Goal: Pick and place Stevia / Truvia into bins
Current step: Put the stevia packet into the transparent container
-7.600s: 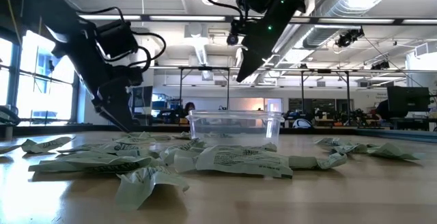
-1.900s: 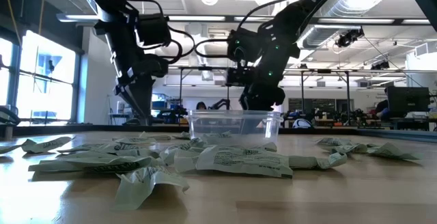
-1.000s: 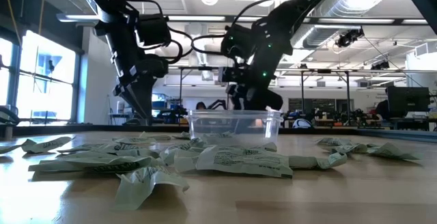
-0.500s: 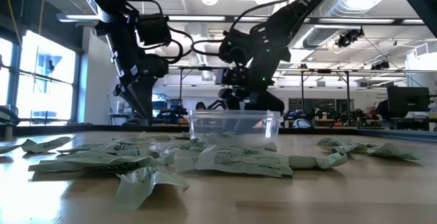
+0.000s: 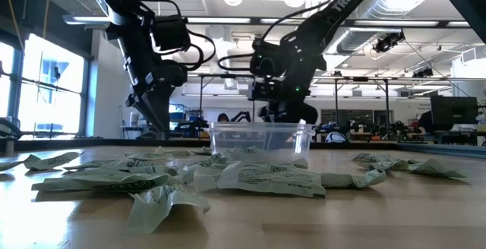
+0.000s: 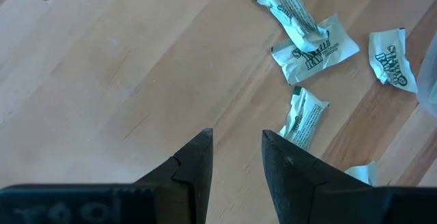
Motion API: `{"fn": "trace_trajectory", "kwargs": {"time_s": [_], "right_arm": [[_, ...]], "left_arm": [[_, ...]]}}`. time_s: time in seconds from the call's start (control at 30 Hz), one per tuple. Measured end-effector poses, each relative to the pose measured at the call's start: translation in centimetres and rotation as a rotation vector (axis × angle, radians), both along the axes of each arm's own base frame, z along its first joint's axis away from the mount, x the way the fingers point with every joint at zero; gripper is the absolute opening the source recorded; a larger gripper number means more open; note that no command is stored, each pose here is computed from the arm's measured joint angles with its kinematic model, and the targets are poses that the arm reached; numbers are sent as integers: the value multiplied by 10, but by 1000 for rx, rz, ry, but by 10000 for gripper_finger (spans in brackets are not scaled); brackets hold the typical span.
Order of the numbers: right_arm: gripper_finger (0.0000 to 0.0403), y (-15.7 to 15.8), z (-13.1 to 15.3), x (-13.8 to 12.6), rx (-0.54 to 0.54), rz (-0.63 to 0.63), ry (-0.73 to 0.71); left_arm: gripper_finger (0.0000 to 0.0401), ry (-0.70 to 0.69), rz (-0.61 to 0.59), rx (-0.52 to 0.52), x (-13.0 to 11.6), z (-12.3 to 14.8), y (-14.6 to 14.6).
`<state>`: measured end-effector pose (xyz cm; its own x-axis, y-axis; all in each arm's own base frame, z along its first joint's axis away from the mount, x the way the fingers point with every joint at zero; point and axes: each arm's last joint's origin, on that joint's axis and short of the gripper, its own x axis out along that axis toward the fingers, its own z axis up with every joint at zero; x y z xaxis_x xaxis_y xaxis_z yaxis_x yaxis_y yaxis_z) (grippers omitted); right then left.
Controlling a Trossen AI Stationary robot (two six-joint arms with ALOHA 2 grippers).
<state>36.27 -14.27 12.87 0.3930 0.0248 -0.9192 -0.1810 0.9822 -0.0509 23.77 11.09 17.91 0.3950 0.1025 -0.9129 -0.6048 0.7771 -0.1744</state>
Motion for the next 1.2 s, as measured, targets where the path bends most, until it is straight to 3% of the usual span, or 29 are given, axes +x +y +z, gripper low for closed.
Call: {"fn": "trace_trajectory", "kwargs": {"time_s": [0.23,0.37,0.47,0.63,0.83,1.0,1.2], "right_arm": [[12,-8,0,-5,17,-138,26],[16,-8,9,-7,30,-238,19],[9,-3,35,-10,26,-293,-44],[11,25,86,-15,41,-261,-162],[10,73,88,-8,177,-149,-132],[39,99,79,3,207,-94,-133],[132,102,78,4,191,-114,-133]], "left_arm": [[159,0,0,0,0,0,0],[159,1,0,0,0,0,0],[159,2,-5,-9,0,0,-1],[159,-4,-59,-11,7,0,-15],[159,9,-128,29,18,0,-51],[159,-23,-123,63,25,2,-70],[159,-31,-81,69,26,2,-71]]}}
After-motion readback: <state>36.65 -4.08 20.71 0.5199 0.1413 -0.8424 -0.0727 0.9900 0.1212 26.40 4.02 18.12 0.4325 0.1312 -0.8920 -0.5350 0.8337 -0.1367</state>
